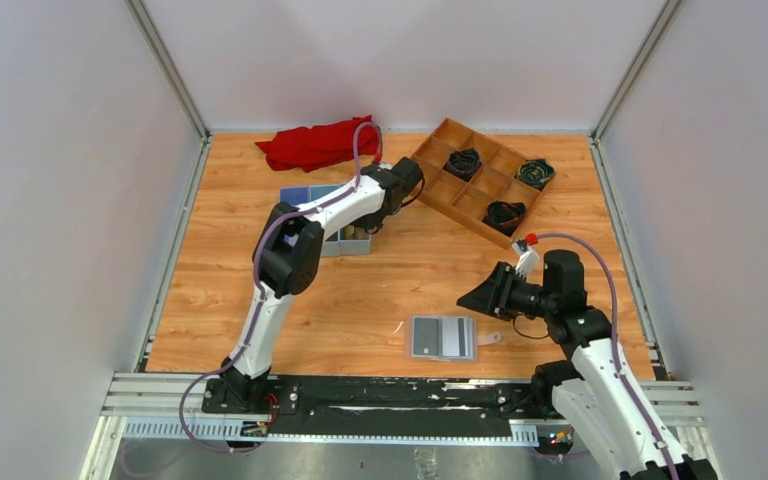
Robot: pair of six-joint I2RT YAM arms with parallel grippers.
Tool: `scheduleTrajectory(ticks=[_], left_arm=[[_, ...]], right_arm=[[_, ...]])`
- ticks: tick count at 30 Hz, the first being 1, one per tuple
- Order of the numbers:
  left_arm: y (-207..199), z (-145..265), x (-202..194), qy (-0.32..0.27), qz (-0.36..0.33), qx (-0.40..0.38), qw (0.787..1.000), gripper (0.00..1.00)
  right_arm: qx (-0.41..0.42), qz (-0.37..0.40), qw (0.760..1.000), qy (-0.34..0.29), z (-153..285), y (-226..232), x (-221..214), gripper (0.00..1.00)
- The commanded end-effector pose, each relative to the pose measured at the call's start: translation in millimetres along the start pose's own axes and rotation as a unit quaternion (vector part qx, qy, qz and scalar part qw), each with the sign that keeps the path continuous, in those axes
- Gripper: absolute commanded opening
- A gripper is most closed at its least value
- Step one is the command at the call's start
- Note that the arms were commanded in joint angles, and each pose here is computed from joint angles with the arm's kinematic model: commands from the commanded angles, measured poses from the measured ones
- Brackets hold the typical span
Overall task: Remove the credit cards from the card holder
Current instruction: Place the credit card in the storage box.
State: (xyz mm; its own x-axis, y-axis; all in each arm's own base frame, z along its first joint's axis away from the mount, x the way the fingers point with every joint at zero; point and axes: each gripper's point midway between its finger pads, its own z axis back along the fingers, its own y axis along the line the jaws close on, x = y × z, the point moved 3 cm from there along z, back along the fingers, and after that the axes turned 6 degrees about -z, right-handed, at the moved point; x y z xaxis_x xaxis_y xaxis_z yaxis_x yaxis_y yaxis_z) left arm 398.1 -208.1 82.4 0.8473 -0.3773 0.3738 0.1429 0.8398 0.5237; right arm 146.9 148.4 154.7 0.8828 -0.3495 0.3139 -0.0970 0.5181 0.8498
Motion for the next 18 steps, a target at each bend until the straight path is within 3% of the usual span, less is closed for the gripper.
scheduleTrajectory(ticks=[1, 8, 18], left_arm=[[-3.5, 2.8, 6.9, -0.002, 0.011, -0.020, 1.000, 0.14], [2.4, 24.7, 14.4, -0.017, 0.030, -0.054, 0.998, 0.20], [48.5, 120.4, 34.6, -0.106, 0.096, -0.147, 0.979, 0.25]], right_arm=[[-0.005, -0.006, 1.000, 0.011, 0.6, -3.2, -8.2, 0.49], [-0.007, -0.004, 1.000, 0.012, 0.5, -3.8, -8.0, 0.50], [-0.019, -0.004, 1.000, 0.015, -2.1, -9.0, -6.8, 0.52]])
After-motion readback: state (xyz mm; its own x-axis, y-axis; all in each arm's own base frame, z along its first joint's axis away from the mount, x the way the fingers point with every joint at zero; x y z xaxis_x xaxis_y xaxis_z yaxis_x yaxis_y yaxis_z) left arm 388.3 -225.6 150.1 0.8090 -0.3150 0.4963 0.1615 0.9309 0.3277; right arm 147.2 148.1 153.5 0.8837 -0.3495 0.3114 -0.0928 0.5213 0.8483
